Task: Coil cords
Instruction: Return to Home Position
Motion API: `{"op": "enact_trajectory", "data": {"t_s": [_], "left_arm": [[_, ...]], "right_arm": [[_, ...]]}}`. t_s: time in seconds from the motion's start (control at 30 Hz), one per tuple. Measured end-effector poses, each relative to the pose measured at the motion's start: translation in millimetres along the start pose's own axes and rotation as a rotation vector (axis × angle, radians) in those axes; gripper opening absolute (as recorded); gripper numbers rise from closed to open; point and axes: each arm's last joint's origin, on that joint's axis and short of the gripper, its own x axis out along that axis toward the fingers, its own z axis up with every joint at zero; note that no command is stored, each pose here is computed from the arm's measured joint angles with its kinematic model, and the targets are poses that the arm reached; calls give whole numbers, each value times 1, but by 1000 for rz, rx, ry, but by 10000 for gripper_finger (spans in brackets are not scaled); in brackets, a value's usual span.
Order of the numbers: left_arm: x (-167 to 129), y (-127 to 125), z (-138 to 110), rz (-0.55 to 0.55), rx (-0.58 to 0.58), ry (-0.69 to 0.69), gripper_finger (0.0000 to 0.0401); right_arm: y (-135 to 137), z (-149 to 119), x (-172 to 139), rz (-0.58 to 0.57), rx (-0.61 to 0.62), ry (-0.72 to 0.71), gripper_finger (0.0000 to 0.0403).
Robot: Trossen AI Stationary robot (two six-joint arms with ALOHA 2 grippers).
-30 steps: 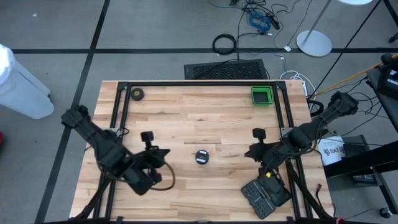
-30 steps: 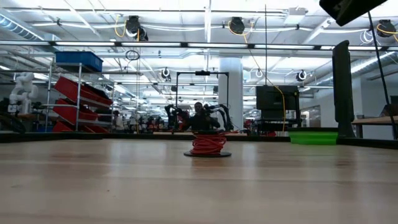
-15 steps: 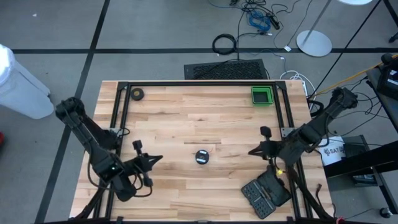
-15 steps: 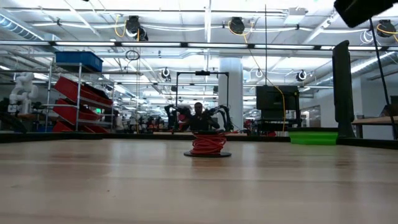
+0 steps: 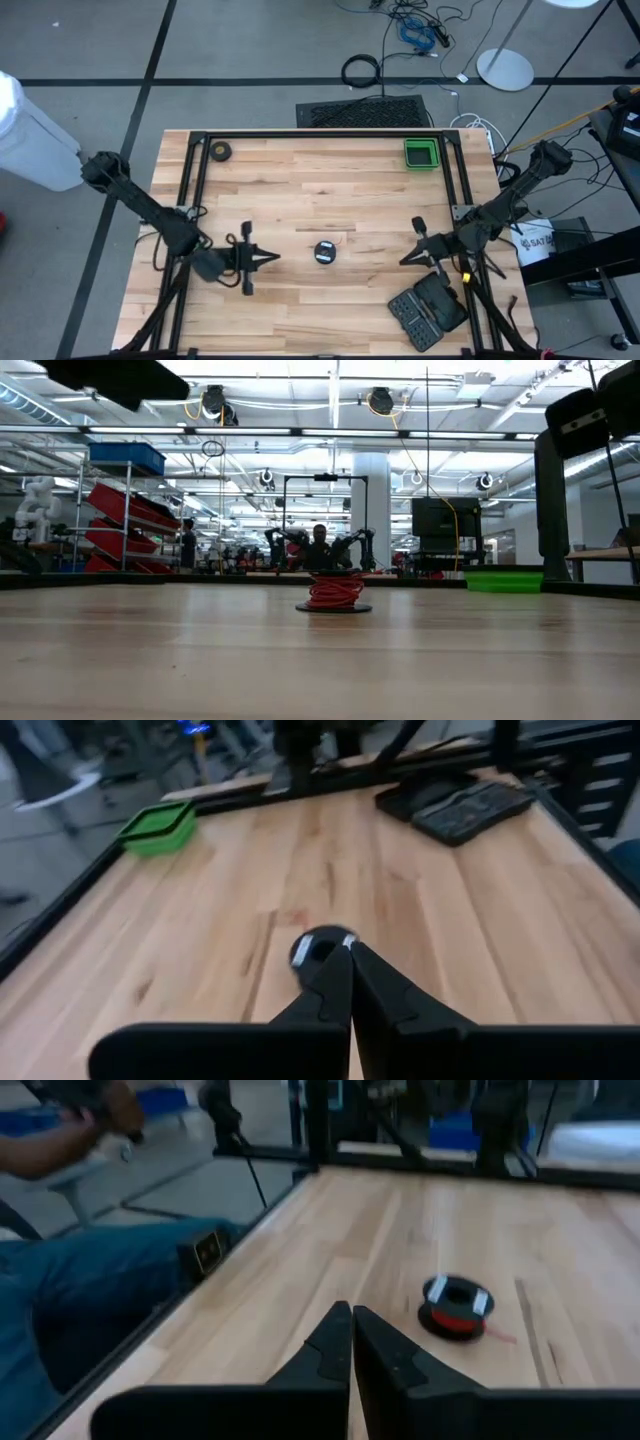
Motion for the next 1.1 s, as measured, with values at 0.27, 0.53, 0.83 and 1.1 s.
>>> {"op": "enact_trajectory", "data": {"t_s": [0.27,0.53,0.83,1.1], "left_arm": [[17,19,-16,-59,0,-4,2],[22,43,-53,-116,-87,-126,2],[0,61,-64,-114,-140,-207,2],[-15,69,-83,-121,-197,-265,2]], "right_arm": [[-8,-24,3,9,-6,-62,0],[-20,-30,6,-49,21,-55,0],[-30,-31,8,-39,43,-69,0],[-37,-48,7,-47,94,-63,0]]}}
